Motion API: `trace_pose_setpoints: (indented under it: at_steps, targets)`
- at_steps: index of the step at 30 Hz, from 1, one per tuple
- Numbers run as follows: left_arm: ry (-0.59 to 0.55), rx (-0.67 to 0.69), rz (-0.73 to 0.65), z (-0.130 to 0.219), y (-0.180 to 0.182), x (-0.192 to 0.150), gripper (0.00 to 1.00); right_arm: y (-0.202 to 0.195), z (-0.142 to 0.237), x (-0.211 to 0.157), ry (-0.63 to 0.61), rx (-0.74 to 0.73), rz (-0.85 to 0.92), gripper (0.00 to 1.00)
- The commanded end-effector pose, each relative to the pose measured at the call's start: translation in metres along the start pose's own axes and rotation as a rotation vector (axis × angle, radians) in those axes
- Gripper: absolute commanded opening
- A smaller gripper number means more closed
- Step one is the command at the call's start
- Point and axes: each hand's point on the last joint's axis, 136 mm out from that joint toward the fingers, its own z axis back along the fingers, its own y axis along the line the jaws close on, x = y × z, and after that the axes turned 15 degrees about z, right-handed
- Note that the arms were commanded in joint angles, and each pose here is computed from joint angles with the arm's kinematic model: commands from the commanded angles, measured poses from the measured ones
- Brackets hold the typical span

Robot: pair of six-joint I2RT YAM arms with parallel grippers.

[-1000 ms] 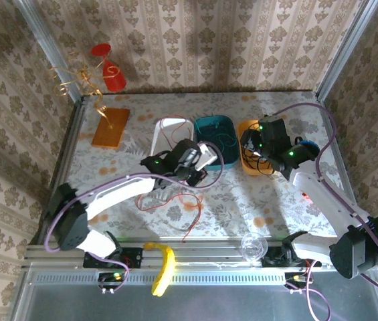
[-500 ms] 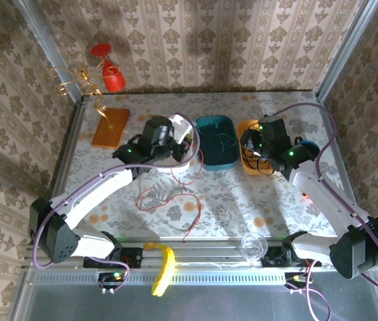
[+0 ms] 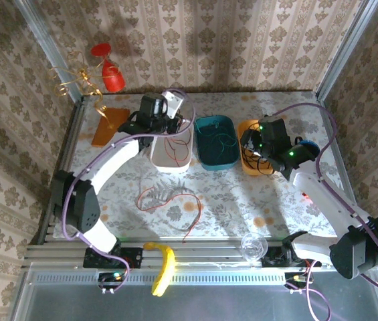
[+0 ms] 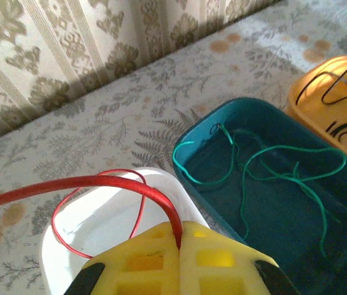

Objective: Untangle the cables

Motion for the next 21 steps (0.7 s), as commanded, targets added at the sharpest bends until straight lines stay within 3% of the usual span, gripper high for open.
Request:
trace_pose_setpoints:
  at_steps: [1, 5, 6, 9, 10, 11, 16, 18, 21]
  targets:
    - [0.037, -0.045, 0.019, -0.019, 0.003, -0.009, 0.0, -0.01, 0.009, 0.0, -0.01, -0.037, 0.015, 0.5]
    - [0.128, -0.064, 0.073, -0.048, 0.006, -0.043, 0.0, -0.01, 0.011, 0.001, -0.011, -0.037, 0.023, 0.5]
    - [0.142, -0.068, 0.084, -0.053, 0.007, -0.048, 0.04, -0.009, 0.011, 0.001, -0.011, -0.036, 0.024, 0.5]
    - [0.139, -0.082, 0.084, -0.055, 0.003, -0.049, 0.54, -0.001, 0.012, 0.003, -0.015, 0.009, 0.048, 0.5]
    - [0.119, -0.086, 0.074, -0.051, -0.001, -0.044, 0.66, 0.006, 0.013, 0.003, -0.012, 0.049, 0.066, 0.5]
    - [0.098, -0.084, 0.058, -0.045, -0.004, -0.039, 0.71, 0.015, 0.013, 0.001, -0.002, 0.096, 0.093, 0.5]
    - [0.068, -0.098, -0.025, -0.009, -0.027, -0.044, 0.83, 0.059, 0.011, -0.038, 0.135, 0.299, 0.26, 0.5]
    - [0.079, -0.084, -0.04, 0.006, -0.032, -0.059, 0.84, 0.085, 0.015, -0.068, 0.229, 0.427, 0.353, 0.51]
    - [0.072, 0.016, 0.047, 0.024, -0.011, -0.085, 0.84, 0.12, 0.021, -0.128, 0.41, 0.57, 0.513, 0.51]
